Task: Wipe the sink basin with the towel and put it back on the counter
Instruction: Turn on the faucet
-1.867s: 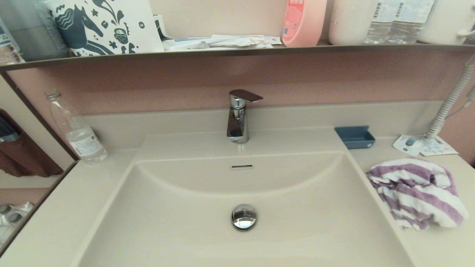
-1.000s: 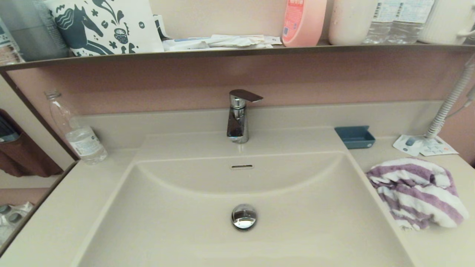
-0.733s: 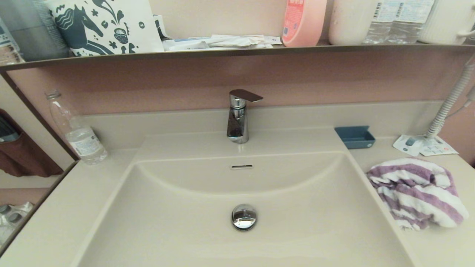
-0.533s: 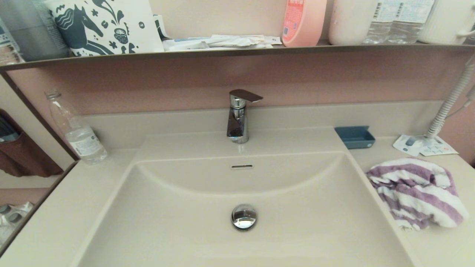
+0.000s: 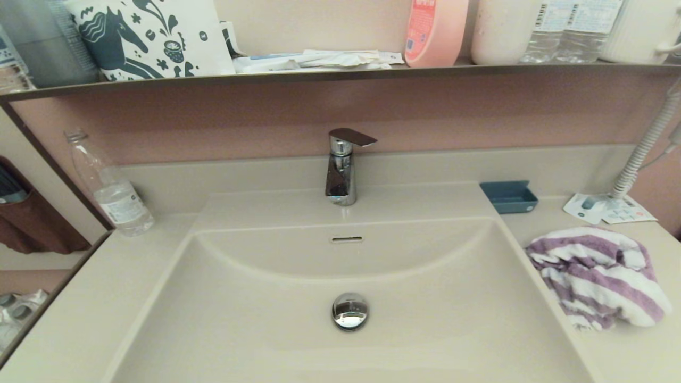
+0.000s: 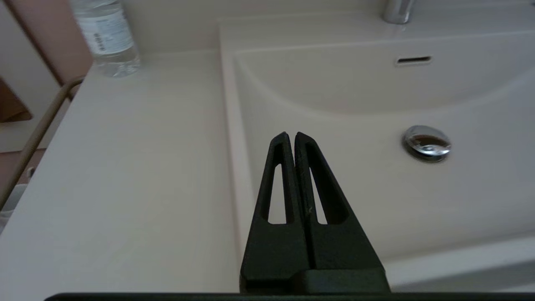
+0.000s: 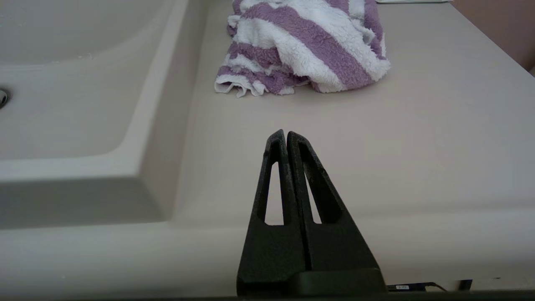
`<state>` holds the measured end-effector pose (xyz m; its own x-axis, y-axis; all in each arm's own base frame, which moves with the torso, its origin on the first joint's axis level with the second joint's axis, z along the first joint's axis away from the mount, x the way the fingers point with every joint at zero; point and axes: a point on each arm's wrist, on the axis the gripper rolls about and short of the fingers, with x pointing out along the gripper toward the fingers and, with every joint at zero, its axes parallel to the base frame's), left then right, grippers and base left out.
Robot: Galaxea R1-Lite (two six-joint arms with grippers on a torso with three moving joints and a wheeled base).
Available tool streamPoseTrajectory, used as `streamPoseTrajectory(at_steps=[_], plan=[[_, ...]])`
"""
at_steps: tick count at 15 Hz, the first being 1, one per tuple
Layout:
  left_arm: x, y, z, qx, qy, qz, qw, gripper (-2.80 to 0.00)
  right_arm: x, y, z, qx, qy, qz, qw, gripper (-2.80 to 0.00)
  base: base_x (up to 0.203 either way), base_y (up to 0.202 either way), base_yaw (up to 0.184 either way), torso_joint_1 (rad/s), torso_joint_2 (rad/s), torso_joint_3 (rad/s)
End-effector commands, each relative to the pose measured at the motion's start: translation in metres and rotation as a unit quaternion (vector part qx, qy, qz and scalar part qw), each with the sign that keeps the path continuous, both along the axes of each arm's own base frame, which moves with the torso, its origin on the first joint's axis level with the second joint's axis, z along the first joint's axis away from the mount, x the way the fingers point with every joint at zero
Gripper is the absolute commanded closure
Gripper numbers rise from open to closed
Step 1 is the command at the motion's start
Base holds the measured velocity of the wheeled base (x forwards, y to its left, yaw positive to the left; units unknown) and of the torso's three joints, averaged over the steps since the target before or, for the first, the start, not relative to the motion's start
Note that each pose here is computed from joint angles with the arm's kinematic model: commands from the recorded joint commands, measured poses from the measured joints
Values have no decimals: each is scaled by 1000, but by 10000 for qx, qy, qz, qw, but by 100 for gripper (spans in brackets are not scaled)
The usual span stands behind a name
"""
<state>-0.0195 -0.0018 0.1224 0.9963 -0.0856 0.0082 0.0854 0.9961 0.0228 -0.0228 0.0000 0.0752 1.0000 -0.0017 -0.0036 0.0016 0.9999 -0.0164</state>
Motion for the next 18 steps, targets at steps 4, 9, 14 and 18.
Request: streamPoseTrajectory(at_steps=[4, 9, 14, 18], plan=[[51, -1, 48, -178, 719, -181, 9971, 0, 0, 0, 0, -2, -3, 1, 10000, 0, 0, 0, 0, 0, 0, 0], [121, -6, 65, -259, 1020, -422, 9935, 0, 0, 0, 0, -2, -3, 1, 10000, 0, 0, 0, 0, 0, 0, 0], [159, -48, 90, -496, 1010, -1483, 9825, 0, 0, 0, 0, -2, -3, 1, 10000, 0, 0, 0, 0, 0, 0, 0], [185, -95, 116, -447, 881, -1935, 9761, 0, 0, 0, 0, -2, -3, 1, 10000, 0, 0, 0, 0, 0, 0, 0]])
